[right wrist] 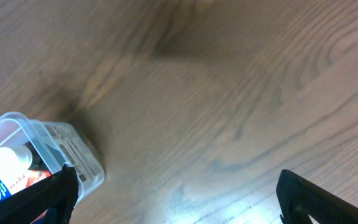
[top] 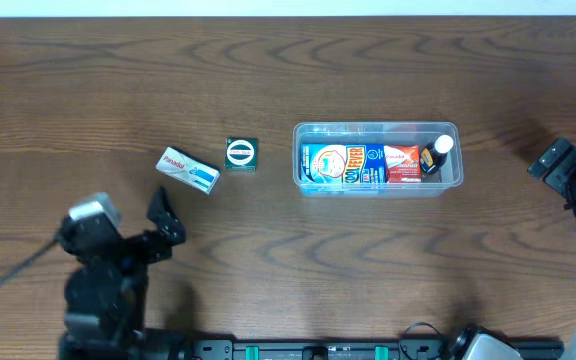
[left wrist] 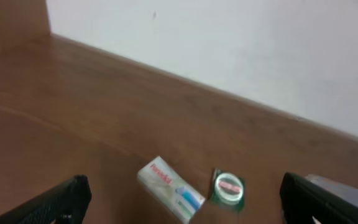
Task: Pack container
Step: 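Move the left gripper over the white Panadol box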
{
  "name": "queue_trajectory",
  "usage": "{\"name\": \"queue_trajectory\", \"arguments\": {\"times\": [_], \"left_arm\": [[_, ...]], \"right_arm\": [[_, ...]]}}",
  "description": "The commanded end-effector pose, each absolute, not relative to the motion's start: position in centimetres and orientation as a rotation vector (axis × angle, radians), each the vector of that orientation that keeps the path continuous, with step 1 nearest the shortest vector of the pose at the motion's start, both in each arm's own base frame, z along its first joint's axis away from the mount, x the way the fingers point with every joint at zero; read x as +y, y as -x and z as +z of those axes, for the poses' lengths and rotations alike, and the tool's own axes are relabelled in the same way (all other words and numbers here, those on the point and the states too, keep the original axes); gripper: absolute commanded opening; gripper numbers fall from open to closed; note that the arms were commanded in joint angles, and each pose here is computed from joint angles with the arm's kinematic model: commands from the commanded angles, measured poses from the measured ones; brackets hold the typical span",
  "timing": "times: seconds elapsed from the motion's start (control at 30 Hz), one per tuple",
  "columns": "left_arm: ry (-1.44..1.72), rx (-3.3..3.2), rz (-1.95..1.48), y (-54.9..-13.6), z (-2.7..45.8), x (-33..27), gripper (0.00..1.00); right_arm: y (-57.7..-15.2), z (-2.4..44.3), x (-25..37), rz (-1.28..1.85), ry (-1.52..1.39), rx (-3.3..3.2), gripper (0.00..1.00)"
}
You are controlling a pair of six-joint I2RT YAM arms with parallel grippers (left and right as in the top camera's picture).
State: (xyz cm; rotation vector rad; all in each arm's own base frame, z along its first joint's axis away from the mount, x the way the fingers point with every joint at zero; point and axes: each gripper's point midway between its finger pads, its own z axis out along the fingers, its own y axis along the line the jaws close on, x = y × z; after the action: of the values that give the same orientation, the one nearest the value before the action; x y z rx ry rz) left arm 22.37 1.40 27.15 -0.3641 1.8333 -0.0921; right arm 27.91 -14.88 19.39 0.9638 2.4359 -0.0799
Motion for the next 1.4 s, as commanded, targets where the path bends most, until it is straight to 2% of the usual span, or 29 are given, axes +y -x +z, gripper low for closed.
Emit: {"name": "queue_trajectory", "arguments": {"times": [0.0,0.13,0.3,0.6,0.67,0.87,1.37], "left_arm": [[0.324,1.948,-0.02,-23.9,29.4,1.4,0.98],[0.261,2.102,-0.099,-26.5,30.5,-0.7,0.98],[0.107,2.235,-0.414,-28.3,29.3,-6.1,0.98],[0.147,2.385,-0.402,-31.1,24.9,-6.4,0.98],[0.237,2.412,-0.413,-31.7,23.9,-6.3,0.98],[0.782,2.415,-0.253,-33.4,20.0,-2.6,0.98],[1.229,2.382,0.061,-36.7,10.3,0.8,0.98]], "right_arm": [[-28.0,19.9,-15.4,-0.092,-0.992,2.41,0.99],[-28.0,19.9,-15.4,-0.092,-0.992,2.41,0.99],[-28.0,19.9,-15.4,-0.092,-0.992,2.41,0.99],[-28.0,19.9,-15.4,-0.092,-0.992,2.41,0.99],[-28.0,19.9,-15.4,-0.092,-0.992,2.41,0.99],[-28.0,19.9,-15.4,-0.092,-0.993,2.41,0.99],[-28.0,19.9,-15.4,-0.092,-0.992,2.41,0.99]]}}
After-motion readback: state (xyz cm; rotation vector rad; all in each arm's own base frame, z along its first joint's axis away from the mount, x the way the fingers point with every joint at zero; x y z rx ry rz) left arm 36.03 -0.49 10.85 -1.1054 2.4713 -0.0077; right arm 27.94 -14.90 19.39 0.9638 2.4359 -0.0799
